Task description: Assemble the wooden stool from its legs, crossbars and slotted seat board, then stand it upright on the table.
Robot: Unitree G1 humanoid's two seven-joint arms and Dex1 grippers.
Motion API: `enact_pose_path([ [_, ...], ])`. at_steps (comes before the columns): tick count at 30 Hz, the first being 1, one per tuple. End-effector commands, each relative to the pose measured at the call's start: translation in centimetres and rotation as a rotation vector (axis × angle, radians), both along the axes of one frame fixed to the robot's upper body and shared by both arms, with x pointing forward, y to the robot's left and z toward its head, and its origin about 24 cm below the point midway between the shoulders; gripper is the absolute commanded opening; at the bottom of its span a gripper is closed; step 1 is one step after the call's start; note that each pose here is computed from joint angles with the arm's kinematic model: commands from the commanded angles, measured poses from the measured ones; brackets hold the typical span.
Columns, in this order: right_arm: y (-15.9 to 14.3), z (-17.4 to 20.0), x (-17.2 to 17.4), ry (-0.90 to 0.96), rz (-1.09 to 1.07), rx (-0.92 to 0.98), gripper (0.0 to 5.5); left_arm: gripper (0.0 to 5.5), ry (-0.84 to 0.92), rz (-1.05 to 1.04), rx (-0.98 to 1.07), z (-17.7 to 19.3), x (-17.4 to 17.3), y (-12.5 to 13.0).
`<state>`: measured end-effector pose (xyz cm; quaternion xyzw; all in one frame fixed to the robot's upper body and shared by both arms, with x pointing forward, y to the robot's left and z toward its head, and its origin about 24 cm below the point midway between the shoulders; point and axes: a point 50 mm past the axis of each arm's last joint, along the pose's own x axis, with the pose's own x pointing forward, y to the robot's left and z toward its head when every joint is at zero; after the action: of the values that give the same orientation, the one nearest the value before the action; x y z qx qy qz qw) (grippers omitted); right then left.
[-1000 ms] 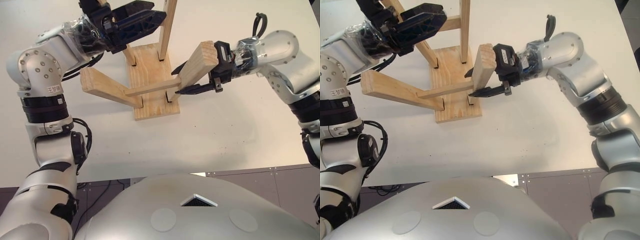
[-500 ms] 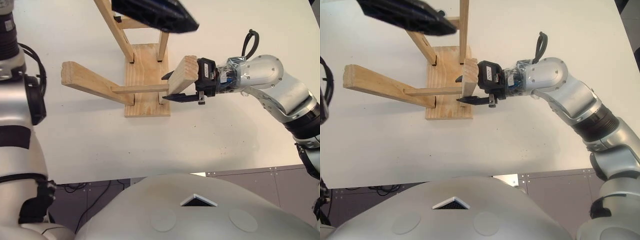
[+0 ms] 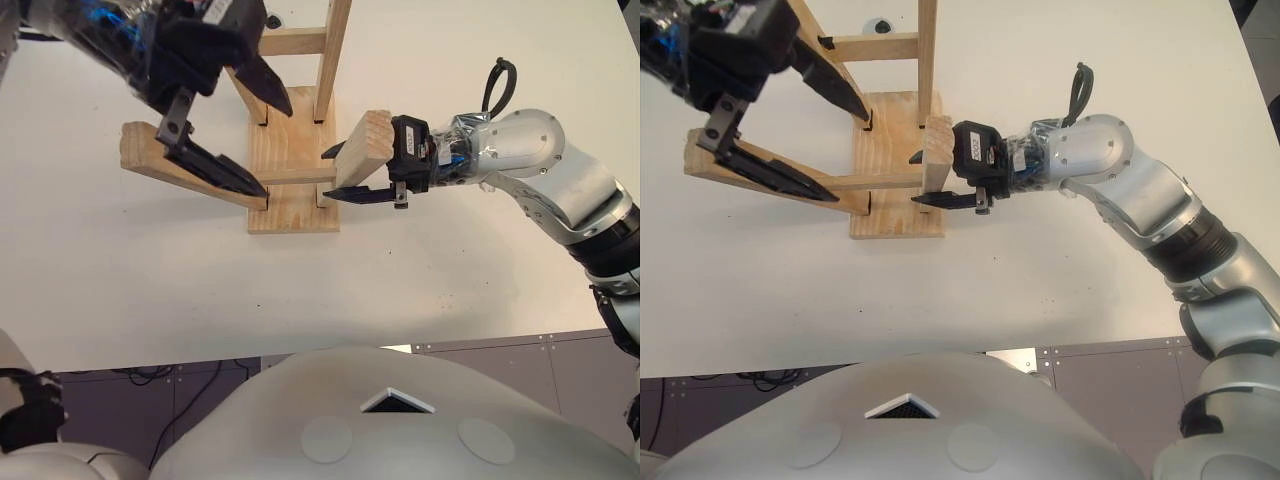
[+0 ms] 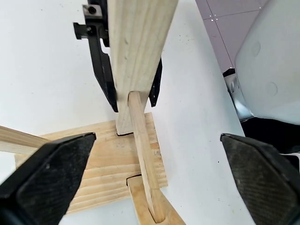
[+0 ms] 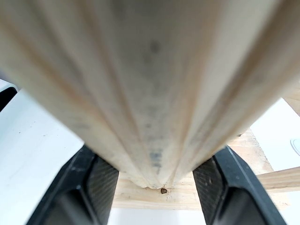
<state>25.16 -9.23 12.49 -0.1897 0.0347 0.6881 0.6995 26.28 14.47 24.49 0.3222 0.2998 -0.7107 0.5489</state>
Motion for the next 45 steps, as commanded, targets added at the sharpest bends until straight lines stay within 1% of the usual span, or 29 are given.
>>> enact_pose_path([
  [1, -9.3, -11.9, -1.8, 0.220, -0.292, -0.850, 2.05, 4.42, -0.009, 0.003, 0.119, -3.5, -0.7, -0.4],
  [2, -9.3, -12.0, -1.8, 0.222, -0.292, -0.850, 2.05, 4.23, -0.023, -0.003, 0.132, -4.0, -0.5, -0.5],
  [3, -9.2, -12.0, -1.8, 0.222, -0.291, -0.850, 2.05, 4.17, -0.036, -0.005, 0.140, -4.4, -0.4, -0.7],
  [5, -8.9, -12.2, -2.0, 0.224, -0.288, -0.846, 2.05, 3.68, -0.072, -0.001, 0.154, -5.3, 0.2, -1.1],
  [8, -8.1, -12.2, -2.3, 0.223, -0.279, -0.837, 2.05, 3.11, -0.116, 0.005, 0.179, -7.2, 0.9, -1.6],
  [10, -7.8, -12.2, -2.4, 0.222, -0.273, -0.833, 2.05, 2.83, -0.142, -0.002, 0.187, -8.1, 1.1, -1.8],
  [14, -7.8, -12.1, -2.5, 0.221, -0.267, -0.833, 2.05, 2.15, -0.183, -0.028, 0.171, -7.9, 1.3, -2.7],
  [18, -7.8, -11.9, -2.4, 0.218, -0.267, -0.837, 2.05, 1.41, -0.191, -0.054, 0.156, -7.5, 0.8, -3.2],
  [20, -7.8, -11.8, -2.3, 0.217, -0.268, -0.838, 2.05, 1.14, -0.191, -0.062, 0.156, -7.5, 0.7, -3.3],
  [22, -7.8, -11.8, -2.4, 0.218, -0.266, -0.840, 2.05, 0.99, -0.192, -0.069, 0.158, -7.5, 0.6, -3.3],
  [25, -7.8, -11.7, -2.6, 0.220, -0.270, -0.842, 2.05, 0.91, -0.218, -0.082, 0.160, -7.7, 0.6, -3.7],
  [27, -7.7, -11.6, -2.6, 0.215, -0.287, -0.832, 2.05, 0.86, -0.264, -0.102, 0.164, -8.2, 0.7, -4.0],
  [30, -6.9, -11.0, -2.2, 0.210, -0.339, -0.769, 2.05, 0.74, -0.341, -0.126, 0.207, -10.6, 1.5, -3.6],
  [32, -5.8, -10.5, -1.8, 0.218, -0.383, -0.693, 2.05, 0.66, -0.356, -0.123, 0.256, -13.1, 1.8, -2.9],
  [37, -3.5, -9.7, -1.9, 0.269, -0.437, -0.535, 2.05, 0.54, -0.296, -0.118, 0.296, -17.2, 1.1, -2.5],
  [42, -1.5, -9.0, -1.6, 0.267, -0.481, -0.428, 2.05, 0.54, -0.244, -0.142, 0.324, -19.7, 0.6, -2.7],
  [45, 0.3, -8.4, -0.8, 0.261, -0.481, -0.390, 2.05, 0.54, -0.208, -0.175, 0.323, -20.8, 0.1, -3.0],
])
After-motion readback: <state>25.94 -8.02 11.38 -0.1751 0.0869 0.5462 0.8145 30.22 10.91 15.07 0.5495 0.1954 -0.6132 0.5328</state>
